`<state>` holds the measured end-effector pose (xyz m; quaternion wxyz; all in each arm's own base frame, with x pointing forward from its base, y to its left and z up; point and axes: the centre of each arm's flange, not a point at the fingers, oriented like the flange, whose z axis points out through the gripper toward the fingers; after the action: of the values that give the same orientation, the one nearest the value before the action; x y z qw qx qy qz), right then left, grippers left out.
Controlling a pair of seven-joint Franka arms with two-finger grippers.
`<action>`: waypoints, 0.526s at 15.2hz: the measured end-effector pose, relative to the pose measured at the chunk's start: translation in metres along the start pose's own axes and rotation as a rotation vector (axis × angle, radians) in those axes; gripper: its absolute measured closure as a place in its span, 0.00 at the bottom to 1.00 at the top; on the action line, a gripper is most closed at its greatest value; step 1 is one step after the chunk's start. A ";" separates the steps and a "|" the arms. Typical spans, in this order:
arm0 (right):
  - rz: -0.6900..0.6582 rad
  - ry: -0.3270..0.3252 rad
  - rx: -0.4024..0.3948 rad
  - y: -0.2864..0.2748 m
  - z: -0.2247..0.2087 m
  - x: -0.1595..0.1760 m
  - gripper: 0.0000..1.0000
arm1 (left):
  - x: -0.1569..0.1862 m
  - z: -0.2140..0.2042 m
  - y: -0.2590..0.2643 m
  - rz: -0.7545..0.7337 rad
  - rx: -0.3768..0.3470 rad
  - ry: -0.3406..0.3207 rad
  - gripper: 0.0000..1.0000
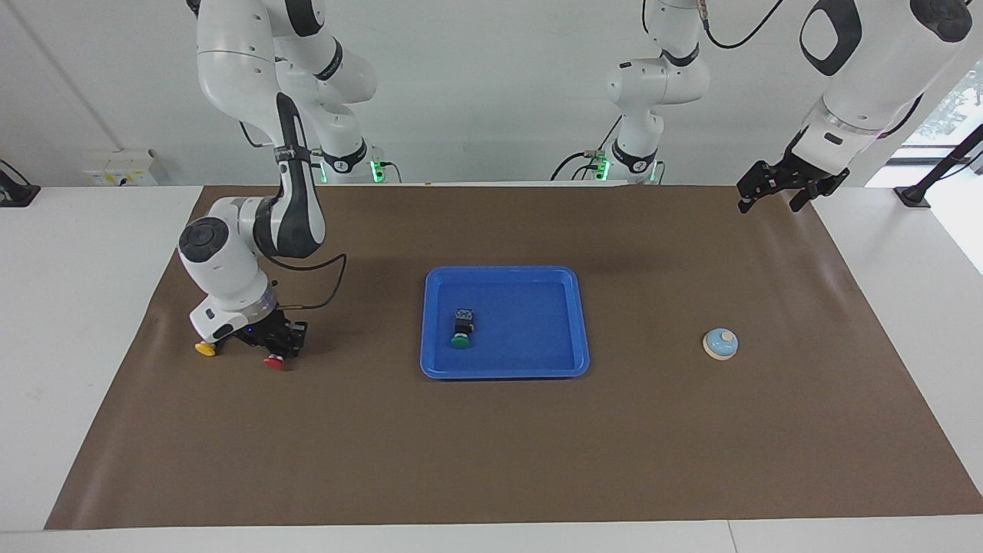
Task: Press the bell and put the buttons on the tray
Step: 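Move the right gripper back to the red-capped button and grasp it, then carry the red button into the tray and release it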
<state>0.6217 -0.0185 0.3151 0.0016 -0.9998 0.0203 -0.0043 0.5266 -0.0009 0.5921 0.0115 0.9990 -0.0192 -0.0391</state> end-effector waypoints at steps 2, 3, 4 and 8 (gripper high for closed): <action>-0.022 -0.012 0.003 -0.031 -0.028 0.010 0.59 | 0.000 0.000 0.000 0.000 0.000 0.000 0.00; -0.016 -0.016 0.003 -0.051 -0.042 0.013 0.59 | 0.000 0.000 0.000 0.000 0.000 0.000 0.00; -0.008 -0.020 0.003 -0.076 -0.055 0.015 0.59 | 0.000 0.000 0.000 0.000 0.000 0.000 0.00; 0.002 -0.033 0.003 -0.185 -0.084 0.002 0.59 | 0.000 0.000 0.000 0.000 0.000 0.000 0.00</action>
<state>0.6304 0.1660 0.4000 0.0034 -0.9997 0.0212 0.0124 0.5266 -0.0009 0.5921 0.0115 0.9990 -0.0192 -0.0391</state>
